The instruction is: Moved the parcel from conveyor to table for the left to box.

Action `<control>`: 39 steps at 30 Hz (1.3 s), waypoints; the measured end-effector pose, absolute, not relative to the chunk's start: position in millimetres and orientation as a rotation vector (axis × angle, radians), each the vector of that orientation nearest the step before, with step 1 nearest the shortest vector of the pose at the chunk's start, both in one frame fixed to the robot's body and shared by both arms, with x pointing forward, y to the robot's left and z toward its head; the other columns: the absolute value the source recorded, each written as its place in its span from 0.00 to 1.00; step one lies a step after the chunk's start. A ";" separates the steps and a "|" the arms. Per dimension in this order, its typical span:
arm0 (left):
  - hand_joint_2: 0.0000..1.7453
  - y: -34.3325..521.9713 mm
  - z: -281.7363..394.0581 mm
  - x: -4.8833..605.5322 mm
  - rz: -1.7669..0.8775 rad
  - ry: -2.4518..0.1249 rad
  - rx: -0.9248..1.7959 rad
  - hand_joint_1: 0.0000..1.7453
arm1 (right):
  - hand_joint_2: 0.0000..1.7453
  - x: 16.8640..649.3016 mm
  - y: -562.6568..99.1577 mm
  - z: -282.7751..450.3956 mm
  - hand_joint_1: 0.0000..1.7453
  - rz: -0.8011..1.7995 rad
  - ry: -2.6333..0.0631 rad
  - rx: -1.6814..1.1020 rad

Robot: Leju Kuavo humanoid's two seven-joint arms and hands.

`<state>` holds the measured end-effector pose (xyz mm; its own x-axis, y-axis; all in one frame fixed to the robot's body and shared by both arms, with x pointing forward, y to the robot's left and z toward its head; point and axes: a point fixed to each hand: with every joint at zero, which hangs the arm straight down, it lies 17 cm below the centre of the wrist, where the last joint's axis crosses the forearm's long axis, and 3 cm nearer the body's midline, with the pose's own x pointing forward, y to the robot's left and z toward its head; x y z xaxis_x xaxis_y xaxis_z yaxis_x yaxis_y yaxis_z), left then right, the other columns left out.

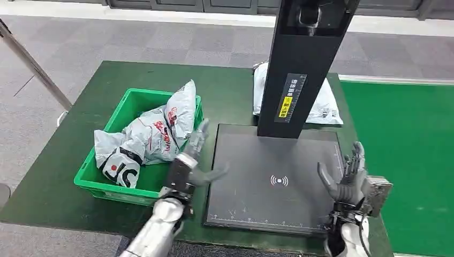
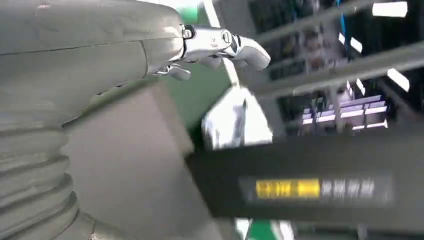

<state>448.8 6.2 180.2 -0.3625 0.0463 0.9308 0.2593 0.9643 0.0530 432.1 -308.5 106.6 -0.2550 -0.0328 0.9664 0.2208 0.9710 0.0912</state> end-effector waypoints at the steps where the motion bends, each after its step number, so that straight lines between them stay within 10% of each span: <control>1: 1.00 -2.4 177.9 447.6 -0.235 -1.929 -0.231 0.00 | 1.00 432.7 -303.8 106.2 0.00 -0.239 -1.814 -0.133; 39: 1.00 -12.3 168.8 475.8 -0.243 -1.895 -0.198 0.00 | 1.00 458.5 -287.7 112.3 0.00 -0.297 -1.828 -0.111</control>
<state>475.8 -12.3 168.8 -0.3284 0.0176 0.9444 0.2553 0.9643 0.0708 458.5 -287.7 112.3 -0.2757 -0.0786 0.9580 0.2290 0.9626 0.1449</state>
